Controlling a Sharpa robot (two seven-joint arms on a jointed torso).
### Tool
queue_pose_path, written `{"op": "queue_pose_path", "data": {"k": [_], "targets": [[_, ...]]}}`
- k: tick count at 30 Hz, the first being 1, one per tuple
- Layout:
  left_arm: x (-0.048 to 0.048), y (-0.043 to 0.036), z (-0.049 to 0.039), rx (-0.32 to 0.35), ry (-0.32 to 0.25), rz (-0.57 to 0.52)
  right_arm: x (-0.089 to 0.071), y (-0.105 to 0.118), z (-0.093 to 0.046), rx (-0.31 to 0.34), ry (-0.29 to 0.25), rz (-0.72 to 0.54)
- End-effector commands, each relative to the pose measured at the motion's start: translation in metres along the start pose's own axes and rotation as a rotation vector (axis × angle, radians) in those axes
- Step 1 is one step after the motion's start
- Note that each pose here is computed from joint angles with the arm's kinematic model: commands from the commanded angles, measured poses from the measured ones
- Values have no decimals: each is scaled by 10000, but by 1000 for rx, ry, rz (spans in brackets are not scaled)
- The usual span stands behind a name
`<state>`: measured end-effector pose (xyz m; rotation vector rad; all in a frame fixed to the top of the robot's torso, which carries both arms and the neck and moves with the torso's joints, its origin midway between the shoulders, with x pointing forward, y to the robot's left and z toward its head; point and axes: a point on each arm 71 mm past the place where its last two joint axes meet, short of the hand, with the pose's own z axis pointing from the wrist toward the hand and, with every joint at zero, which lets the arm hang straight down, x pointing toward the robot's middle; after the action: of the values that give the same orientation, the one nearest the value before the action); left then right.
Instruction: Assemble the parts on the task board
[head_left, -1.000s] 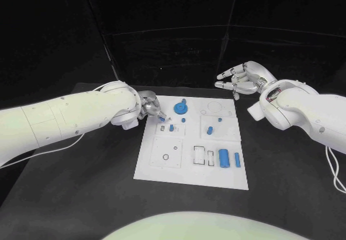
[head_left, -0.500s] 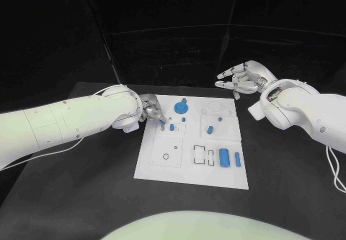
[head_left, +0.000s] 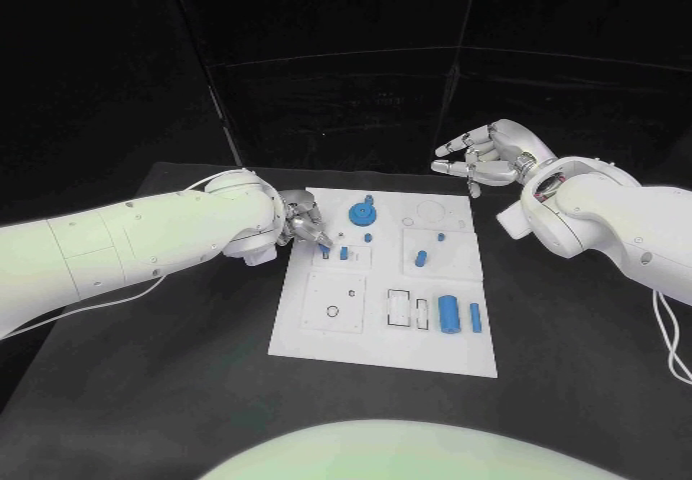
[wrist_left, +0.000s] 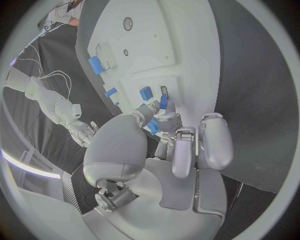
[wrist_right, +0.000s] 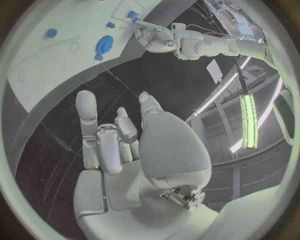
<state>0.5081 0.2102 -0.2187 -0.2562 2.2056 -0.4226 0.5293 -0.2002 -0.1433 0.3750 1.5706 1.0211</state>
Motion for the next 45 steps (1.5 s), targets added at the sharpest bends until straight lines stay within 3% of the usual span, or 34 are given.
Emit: {"op": "queue_pose_path", "data": {"k": [1,19,45], "targets": [[27,14,-4,-16,36,31,-2,14,5,-8,5,1],[42,55,-1,-41,73,49,6,18,7,-9,10,1],[57,42,15,-44,94,61,11,18,14,-9,12,2]]}}
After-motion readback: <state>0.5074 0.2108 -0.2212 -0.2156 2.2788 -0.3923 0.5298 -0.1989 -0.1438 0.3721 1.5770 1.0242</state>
